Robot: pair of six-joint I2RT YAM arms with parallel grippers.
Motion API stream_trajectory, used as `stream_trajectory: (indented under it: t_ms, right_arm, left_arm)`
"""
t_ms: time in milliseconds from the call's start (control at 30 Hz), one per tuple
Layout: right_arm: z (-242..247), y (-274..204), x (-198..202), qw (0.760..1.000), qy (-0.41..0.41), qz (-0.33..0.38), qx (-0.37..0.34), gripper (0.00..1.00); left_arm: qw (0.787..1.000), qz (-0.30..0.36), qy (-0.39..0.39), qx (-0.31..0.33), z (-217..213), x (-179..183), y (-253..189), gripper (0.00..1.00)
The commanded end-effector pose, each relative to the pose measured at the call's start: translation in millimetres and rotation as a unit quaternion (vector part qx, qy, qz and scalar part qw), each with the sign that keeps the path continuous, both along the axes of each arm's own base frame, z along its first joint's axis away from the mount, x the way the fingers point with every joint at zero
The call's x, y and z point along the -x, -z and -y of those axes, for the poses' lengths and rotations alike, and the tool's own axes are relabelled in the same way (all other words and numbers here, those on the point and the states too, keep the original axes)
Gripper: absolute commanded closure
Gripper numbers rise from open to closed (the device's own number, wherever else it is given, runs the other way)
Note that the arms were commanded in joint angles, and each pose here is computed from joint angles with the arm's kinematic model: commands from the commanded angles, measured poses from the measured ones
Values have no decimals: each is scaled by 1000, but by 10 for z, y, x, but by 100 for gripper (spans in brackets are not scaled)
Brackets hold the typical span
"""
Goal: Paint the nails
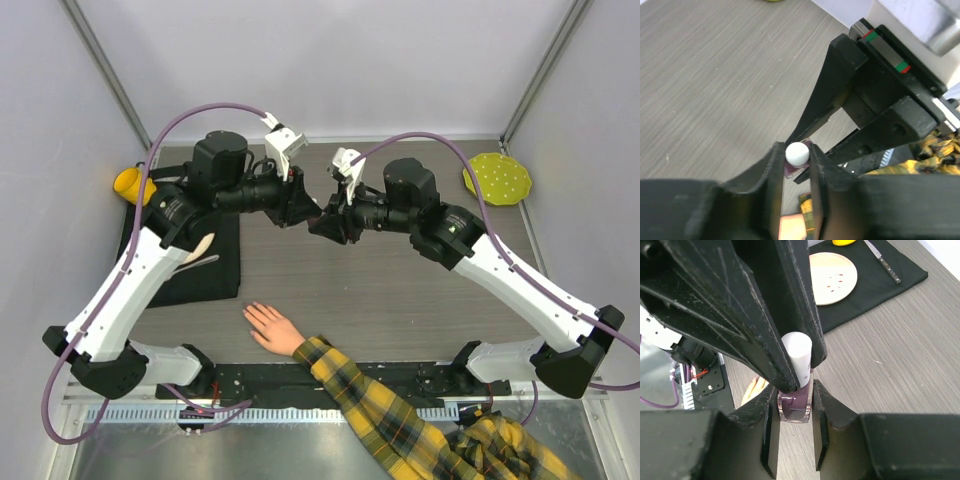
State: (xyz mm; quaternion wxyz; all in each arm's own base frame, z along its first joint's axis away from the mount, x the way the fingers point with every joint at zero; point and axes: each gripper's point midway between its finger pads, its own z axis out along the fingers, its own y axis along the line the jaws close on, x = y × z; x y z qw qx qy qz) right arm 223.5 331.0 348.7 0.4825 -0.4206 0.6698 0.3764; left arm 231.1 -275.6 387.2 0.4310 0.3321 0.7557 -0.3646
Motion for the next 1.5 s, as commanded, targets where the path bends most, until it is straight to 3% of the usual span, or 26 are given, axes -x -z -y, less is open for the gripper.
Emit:
stream_trajectory:
  t_ms: [0,33,67,100,167,200,267,367,533,567,633,767,800,1200,1467]
  right_arm:
    - [-16,-316,0,999,-2,40,-28,99]
    - [-14,-313,-18,999,1,42,-27,99]
    - [-12,-308,-30,999,6,42,-26,99]
    - [6,-282,-80,999,20,43,-21,92]
    - [37,-238,-152,998,43,43,-15,69]
    - [69,-212,-204,997,61,40,-12,47]
    - [201,-92,-378,991,126,39,4,21]
    - [450,105,-593,974,226,27,17,4]
    - [874,236,-726,939,344,6,-3,2]
    - [940,331,-736,932,362,-5,-1,2]
    - [1008,314,-691,930,367,-9,-12,2]
    - [1086,322,-595,929,368,-12,-26,4]
    - [1110,302,-589,928,370,-10,-29,4]
    - [1310,210,-448,924,379,4,-45,4]
    - [1369,219,-416,923,383,6,-41,4]
  left_arm:
    - [999,33,6,16,-8,20,-225,81]
    - [999,36,4,15,-12,8,-226,93]
    - [999,39,1,16,-22,5,-244,99]
    - [999,43,-12,12,-44,-43,-230,100]
    - [998,51,-27,10,-76,-93,-246,100]
    - [997,63,-49,8,-111,-170,-263,100]
    - [994,71,-79,5,-160,-271,-261,100]
    - [980,95,-176,-3,-318,-609,-237,100]
    - [933,99,-344,-43,-560,-1259,148,100]
    - [909,110,-399,-45,-694,-1411,146,100]
    - [887,93,-448,-61,-729,-1637,424,100]
    - [817,76,-567,-74,-974,-1997,753,100]
    - [810,77,-577,-71,-976,-2056,813,100]
    - [776,11,-630,-27,-762,-2671,1891,100]
    - [758,-2,-649,-68,-777,-2862,2596,100]
